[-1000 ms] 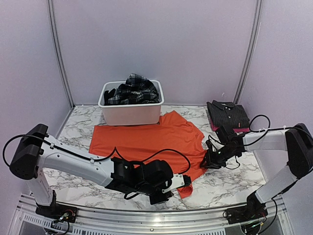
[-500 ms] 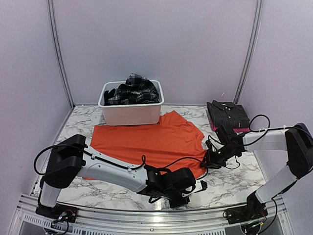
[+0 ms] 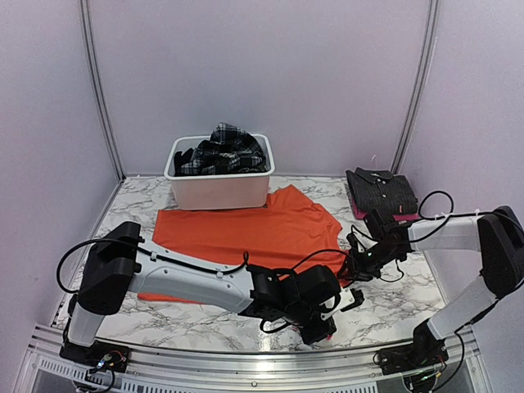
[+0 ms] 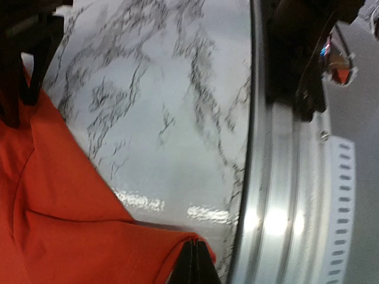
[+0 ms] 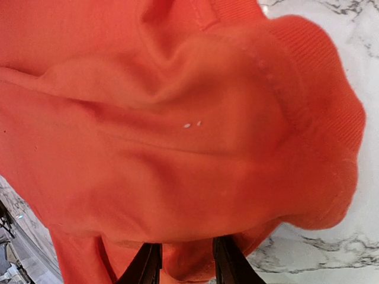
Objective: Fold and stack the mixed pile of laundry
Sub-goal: Smooth out the flattened T-shirt at the center of the board.
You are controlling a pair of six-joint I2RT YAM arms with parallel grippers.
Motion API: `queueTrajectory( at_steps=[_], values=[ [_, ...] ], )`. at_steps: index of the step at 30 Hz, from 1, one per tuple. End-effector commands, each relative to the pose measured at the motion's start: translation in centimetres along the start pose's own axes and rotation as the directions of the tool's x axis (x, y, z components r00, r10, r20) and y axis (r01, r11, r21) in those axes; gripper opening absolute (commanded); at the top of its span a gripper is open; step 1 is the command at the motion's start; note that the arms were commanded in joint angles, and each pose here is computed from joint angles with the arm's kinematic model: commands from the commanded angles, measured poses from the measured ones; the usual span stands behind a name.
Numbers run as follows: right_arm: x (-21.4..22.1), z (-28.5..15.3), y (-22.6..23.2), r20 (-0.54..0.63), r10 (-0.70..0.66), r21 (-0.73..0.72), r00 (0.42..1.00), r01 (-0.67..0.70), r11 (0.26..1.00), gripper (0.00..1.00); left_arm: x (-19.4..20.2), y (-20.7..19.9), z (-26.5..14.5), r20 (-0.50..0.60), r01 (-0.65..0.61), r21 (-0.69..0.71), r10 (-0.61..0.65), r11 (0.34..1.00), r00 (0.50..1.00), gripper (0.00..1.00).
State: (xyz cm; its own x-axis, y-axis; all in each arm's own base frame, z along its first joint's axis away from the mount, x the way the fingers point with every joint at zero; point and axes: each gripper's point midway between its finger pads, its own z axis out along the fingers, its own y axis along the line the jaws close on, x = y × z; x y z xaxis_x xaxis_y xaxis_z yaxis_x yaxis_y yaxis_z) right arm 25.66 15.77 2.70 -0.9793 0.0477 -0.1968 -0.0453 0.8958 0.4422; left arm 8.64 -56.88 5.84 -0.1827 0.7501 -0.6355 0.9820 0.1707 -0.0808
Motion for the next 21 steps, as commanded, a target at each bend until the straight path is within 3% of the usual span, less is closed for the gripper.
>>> queueTrajectory(
  at_steps=[1,3,4,6,7,10,14,18,21],
  values=[
    [-0.4,-0.9,-1.9,0.003,0.016,0.068,1.0,-0.017,0.998,0.31,-11.0,-4.2,-8.0,0.377,0.022,0.212,-0.102,0.977,0.92,0.0],
    [-0.8,-1.3,-1.8,0.014,0.012,0.069,1.0,-0.013,0.998,0.31,-11.8,-4.6,-8.6,0.418,0.023,0.244,-0.126,0.97,0.9,0.0],
    [-1.0,-1.5,-1.7,0.02,0.007,0.066,1.0,-0.008,0.998,0.32,-11.6,-4.8,-8.5,0.419,0.014,0.253,-0.123,0.967,0.9,0.06],
    [-1.4,-2.0,-1.4,0.031,-0.006,0.066,0.999,0.004,0.998,0.33,-10.4,-5.2,-8.2,0.397,-0.005,0.263,-0.104,0.965,0.912,0.35],
    [-1.6,-2.4,-1.2,0.038,-0.014,0.064,0.999,0.012,0.998,0.33,-9.8,-5.4,-8.5,0.392,-0.017,0.262,-0.09,0.965,0.916,0.4],
    [-2.2,-3.9,-0.3,0.07,-0.045,0.052,0.997,0.042,0.998,0.35,-7.5,-4.3,-10.5,0.398,-0.013,0.209,-0.073,0.978,0.914,0.49],
    [-2.7,-6.9,1.6,0.136,-0.055,0.005,0.989,0.055,0.998,0.38,-4.1,2.5,-13.3,0.389,0.215,0.099,-0.236,0.972,0.89,0.52],
    [-0.7,-7.9,2.2,0.131,0.001,-0.054,0.991,0.006,0.999,0.41,1.5,10.3,-17.1,0.433,0.543,-0.016,-0.484,0.84,0.761,0.51],
    [1.9,-6.7,2.3,0.093,0.017,-0.096,0.996,-0.008,0.995,0.41,8.8,15.3,-18.4,0.429,0.751,-0.159,-0.64,0.642,0.638,0.54]
  ],
)
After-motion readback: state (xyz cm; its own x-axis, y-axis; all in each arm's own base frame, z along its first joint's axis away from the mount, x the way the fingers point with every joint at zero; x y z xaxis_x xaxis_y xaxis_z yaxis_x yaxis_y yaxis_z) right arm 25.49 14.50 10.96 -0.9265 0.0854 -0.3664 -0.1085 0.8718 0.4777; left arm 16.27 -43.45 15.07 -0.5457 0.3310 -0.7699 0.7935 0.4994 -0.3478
